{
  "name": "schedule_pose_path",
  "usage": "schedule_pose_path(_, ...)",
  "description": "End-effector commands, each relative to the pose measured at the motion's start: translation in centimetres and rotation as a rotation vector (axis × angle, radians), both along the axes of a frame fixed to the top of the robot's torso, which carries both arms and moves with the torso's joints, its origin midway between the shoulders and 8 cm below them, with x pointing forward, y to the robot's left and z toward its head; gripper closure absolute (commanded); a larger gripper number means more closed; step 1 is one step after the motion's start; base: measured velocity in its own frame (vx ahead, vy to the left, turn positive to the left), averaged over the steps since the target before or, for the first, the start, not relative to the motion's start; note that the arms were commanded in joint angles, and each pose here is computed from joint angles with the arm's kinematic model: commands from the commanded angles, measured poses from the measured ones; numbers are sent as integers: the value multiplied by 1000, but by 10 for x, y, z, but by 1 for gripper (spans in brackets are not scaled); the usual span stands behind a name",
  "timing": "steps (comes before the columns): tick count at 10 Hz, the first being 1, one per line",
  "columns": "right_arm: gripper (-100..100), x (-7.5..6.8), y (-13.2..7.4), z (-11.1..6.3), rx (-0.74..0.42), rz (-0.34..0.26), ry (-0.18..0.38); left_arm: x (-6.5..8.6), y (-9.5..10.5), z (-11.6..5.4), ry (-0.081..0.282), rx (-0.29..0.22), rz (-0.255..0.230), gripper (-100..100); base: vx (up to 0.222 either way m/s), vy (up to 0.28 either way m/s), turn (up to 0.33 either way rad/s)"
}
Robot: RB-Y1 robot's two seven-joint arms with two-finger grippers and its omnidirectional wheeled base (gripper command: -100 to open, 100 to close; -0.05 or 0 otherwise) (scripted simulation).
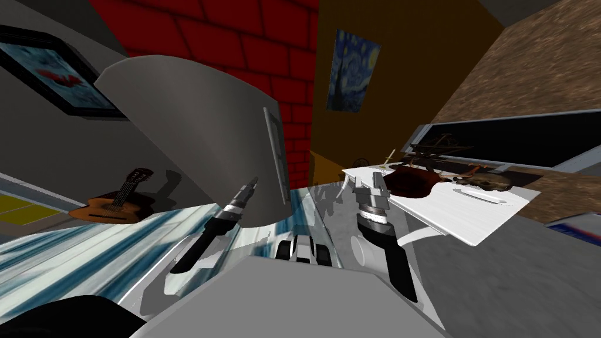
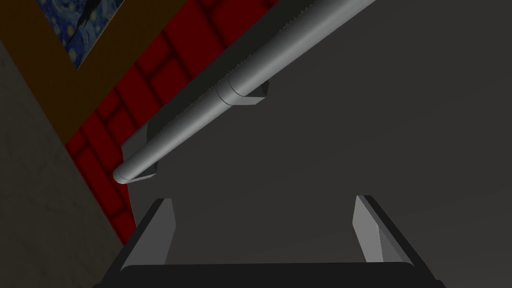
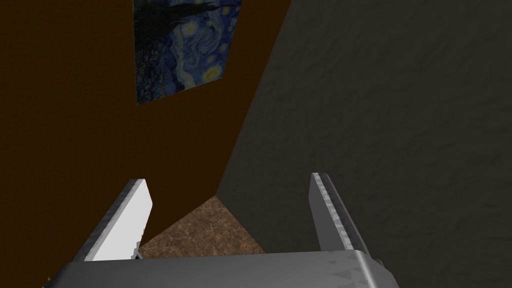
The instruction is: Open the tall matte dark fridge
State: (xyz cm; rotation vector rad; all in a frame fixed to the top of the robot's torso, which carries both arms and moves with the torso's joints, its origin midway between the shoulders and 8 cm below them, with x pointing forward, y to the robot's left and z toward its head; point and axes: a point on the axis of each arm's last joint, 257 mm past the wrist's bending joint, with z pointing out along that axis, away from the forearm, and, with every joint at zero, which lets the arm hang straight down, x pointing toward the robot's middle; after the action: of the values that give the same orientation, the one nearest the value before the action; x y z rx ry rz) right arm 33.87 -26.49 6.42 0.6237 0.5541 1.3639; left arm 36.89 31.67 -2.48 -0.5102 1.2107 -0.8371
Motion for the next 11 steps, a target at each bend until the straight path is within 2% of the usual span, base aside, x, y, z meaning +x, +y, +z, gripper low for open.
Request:
schedule_pose_path(1, 0, 0, 0, 0, 0, 0, 0, 1, 7, -5, 48, 43, 15, -100, 91, 1, -81)
schedule_pose_path(8, 0, 0, 0, 0, 0, 0, 0, 4, 35, -18, 183, 179, 76, -100, 108, 10, -84)
schedule_pose_path(11, 0, 0, 0, 0, 0, 0, 0, 3, 42, -15, 217, 229, 100, -100, 117, 5, -86)
